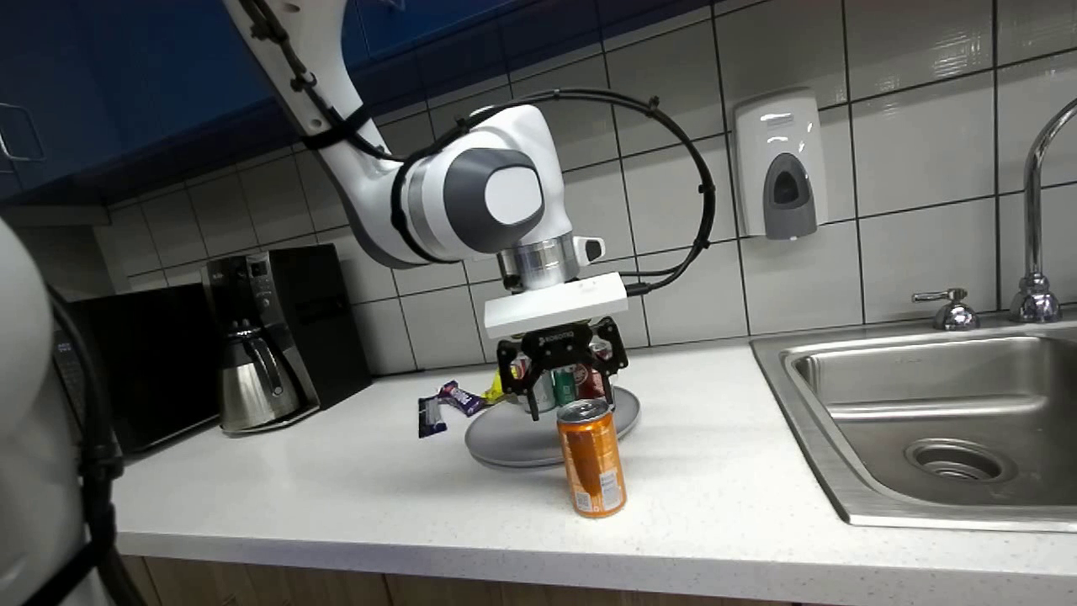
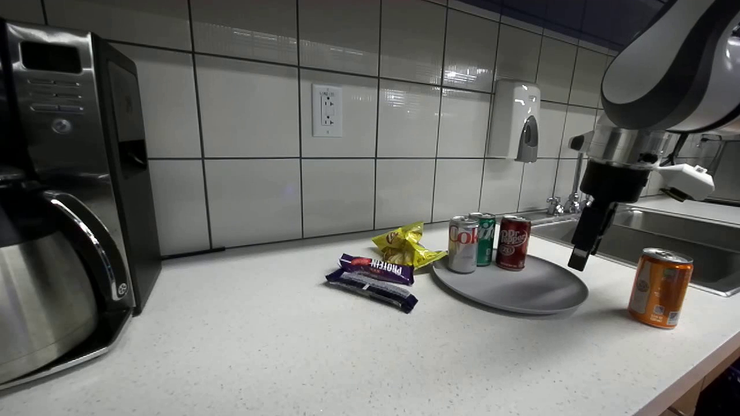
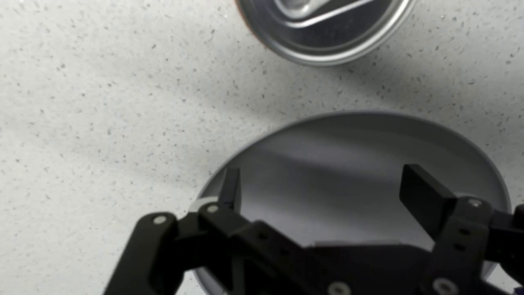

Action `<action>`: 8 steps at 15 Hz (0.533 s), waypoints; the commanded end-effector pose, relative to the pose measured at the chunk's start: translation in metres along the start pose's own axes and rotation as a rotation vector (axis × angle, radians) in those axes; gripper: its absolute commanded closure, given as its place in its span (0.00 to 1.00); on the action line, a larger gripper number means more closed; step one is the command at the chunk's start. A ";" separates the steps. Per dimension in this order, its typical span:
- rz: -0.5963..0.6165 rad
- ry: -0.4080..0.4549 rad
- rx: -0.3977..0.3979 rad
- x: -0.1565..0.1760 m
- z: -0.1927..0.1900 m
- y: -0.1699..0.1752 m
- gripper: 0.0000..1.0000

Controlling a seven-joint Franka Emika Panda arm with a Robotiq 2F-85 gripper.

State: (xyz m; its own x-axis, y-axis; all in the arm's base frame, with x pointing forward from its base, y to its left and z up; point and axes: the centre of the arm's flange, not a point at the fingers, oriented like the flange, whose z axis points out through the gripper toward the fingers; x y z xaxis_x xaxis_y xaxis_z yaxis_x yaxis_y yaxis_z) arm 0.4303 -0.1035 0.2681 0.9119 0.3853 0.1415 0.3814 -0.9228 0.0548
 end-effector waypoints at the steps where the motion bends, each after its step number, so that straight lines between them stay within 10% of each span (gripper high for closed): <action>1: -0.017 0.041 -0.012 -0.010 -0.006 -0.010 0.00; 8: 0.000 0.066 -0.013 -0.020 -0.007 -0.019 0.00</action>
State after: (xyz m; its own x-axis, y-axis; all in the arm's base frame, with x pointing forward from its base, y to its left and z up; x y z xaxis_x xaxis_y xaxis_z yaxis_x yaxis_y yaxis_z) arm 0.4200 -0.0941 0.2641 0.9102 0.3782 0.1690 0.3734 -0.9257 0.0605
